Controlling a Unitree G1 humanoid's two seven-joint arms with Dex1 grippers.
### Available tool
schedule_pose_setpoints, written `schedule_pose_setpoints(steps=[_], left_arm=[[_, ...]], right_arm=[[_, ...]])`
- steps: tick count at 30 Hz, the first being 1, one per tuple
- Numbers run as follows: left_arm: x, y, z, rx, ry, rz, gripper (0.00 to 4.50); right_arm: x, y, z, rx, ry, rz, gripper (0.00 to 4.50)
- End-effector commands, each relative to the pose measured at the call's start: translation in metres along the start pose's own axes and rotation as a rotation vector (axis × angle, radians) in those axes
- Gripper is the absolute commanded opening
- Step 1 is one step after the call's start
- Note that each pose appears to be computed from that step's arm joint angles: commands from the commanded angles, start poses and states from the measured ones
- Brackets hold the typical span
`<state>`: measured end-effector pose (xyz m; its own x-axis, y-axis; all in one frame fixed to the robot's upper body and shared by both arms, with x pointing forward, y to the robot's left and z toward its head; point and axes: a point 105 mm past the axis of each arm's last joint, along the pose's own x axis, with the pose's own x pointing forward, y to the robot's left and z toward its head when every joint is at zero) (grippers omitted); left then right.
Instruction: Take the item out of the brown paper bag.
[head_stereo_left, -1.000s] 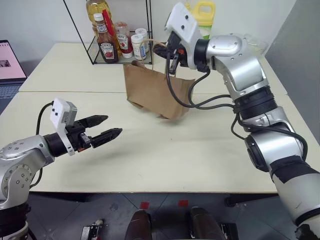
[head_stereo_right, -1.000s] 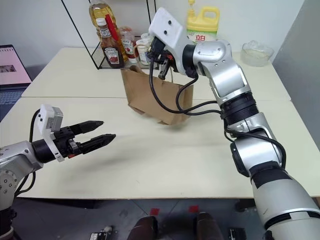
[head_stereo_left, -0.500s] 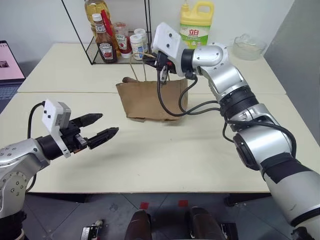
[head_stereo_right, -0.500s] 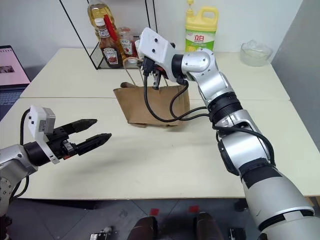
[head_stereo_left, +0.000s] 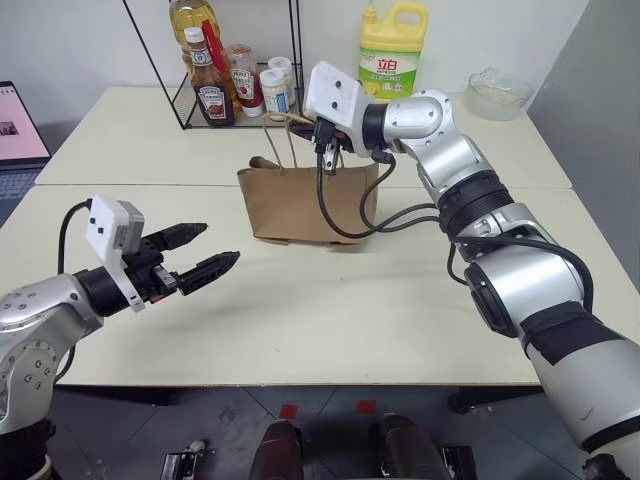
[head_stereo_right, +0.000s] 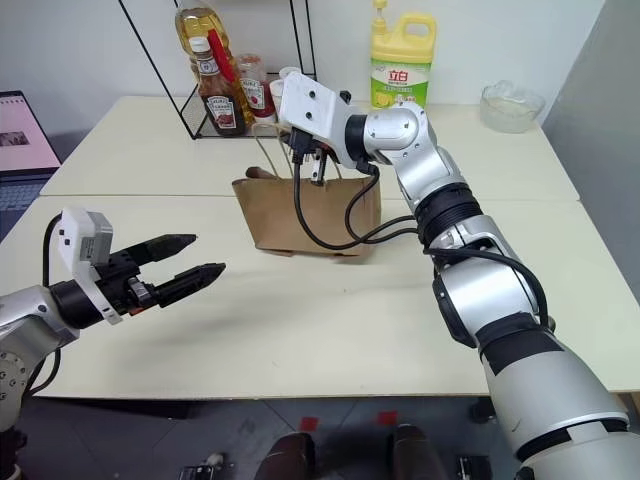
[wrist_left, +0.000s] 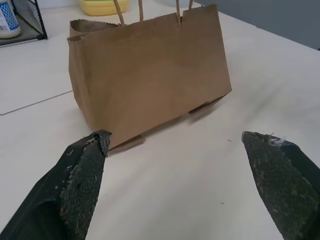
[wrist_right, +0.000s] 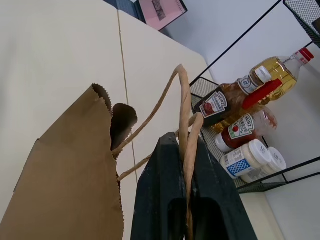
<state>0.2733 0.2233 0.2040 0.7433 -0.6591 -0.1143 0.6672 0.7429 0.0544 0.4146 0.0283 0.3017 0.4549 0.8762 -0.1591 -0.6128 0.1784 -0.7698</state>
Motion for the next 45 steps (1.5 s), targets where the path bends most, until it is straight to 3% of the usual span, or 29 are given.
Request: schedule_pose_setpoints(steps=[1,7,11,19,22,28,34,39,45], left_arm=[[0.002,-0.003,0.011,0.051,-0.035,-0.016,4.5],[0.006,-0.003,0.01,0.047,-0.039,-0.034,4.5],[0.013,-0.001,0.007,0.019,-0.025,-0.039,4.5],[0.027,0.0,0.023,0.033,-0.07,-0.068,4.5],[0.037,0.002,0.044,0.046,-0.124,-0.101,3.94],[0.058,0.026,0.085,0.14,-0.183,-0.086,2.05],[0.097,0.063,0.106,0.314,-0.163,-0.034,0.14],[0.126,0.1,0.115,0.433,-0.13,0.155,0.04],[0.158,0.092,0.086,0.492,0.012,0.097,0.04]], right_arm=[[-0.007,-0.014,0.015,-0.059,-0.026,-0.031,0.63],[-0.022,-0.016,0.008,-0.089,-0.001,0.004,2.71],[-0.05,-0.014,0.002,-0.093,0.021,0.058,4.09],[-0.124,0.024,-0.005,0.154,0.056,0.077,4.09],[-0.156,0.061,-0.005,0.391,0.054,0.066,4.12],[-0.178,0.103,-0.014,0.599,0.122,-0.119,4.12],[-0.17,0.138,-0.008,0.712,0.119,-0.201,4.12],[-0.164,0.15,-0.001,0.756,0.111,-0.226,4.12],[-0.163,0.159,-0.002,0.774,0.129,-0.244,4.12]])
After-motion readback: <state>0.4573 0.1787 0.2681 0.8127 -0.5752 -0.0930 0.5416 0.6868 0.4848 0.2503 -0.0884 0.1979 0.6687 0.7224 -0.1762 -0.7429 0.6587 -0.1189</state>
